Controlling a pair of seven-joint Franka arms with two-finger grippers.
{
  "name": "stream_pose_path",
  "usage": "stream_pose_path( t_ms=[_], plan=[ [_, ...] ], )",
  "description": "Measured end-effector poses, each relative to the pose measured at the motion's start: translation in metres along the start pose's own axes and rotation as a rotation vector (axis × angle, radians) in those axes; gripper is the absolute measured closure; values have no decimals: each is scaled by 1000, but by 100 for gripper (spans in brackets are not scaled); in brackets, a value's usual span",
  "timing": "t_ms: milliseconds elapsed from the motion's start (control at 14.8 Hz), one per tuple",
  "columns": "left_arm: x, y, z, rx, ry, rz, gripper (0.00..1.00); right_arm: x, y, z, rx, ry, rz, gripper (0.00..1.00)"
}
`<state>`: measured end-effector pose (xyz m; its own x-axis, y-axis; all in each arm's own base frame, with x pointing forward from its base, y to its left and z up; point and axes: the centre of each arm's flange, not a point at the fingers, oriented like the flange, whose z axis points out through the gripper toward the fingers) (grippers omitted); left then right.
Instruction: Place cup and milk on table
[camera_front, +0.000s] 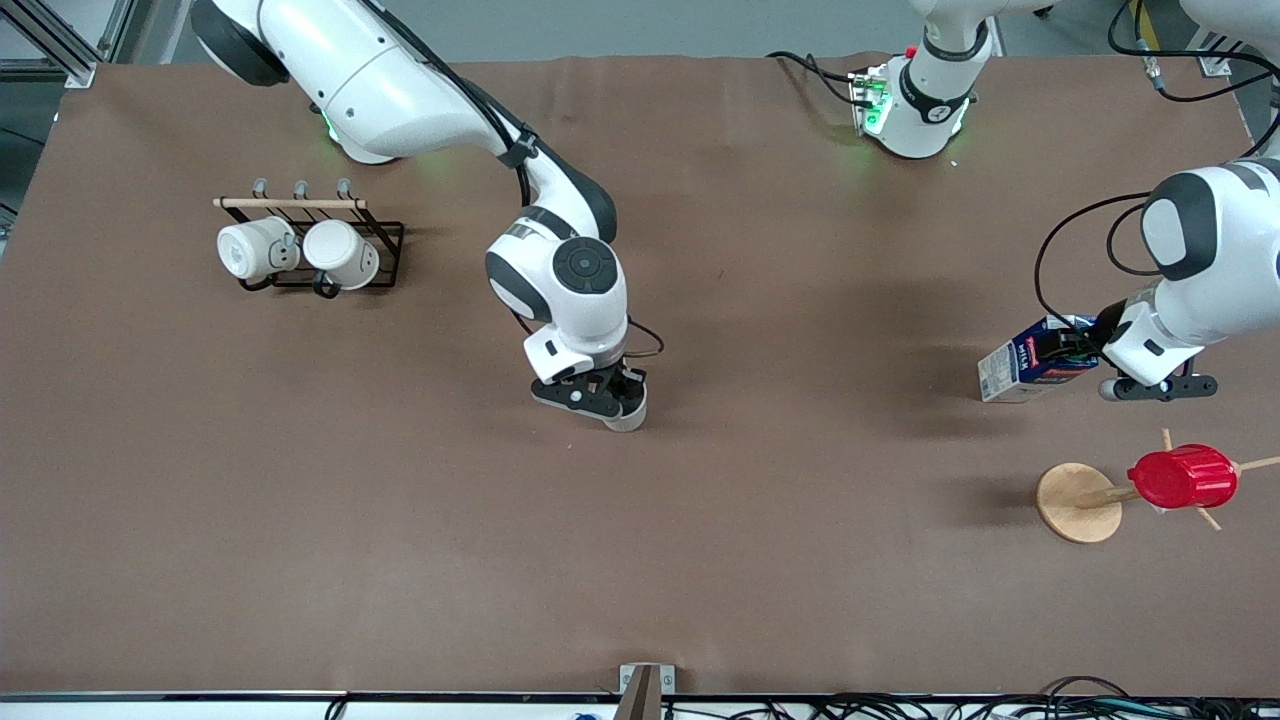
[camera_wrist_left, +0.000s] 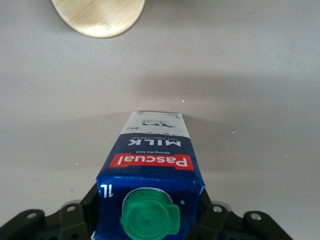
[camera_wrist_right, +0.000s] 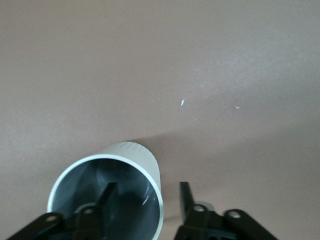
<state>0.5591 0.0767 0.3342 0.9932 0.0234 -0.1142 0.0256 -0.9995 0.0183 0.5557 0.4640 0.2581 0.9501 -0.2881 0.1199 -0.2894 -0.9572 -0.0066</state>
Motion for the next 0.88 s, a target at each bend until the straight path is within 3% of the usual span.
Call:
stream_pose_path(
  t_ms=[271,610,881],
  plan=[
    [1,1,-2,1,4,2,24,37,17,-46,-18,37,48,0],
    [3,10,-6,1,13,19,26,141,130,-173,-89,103,87,0],
    [3,11,-7,2,14,20,30,207,267,-251,-79,31,-18,0]
  ],
)
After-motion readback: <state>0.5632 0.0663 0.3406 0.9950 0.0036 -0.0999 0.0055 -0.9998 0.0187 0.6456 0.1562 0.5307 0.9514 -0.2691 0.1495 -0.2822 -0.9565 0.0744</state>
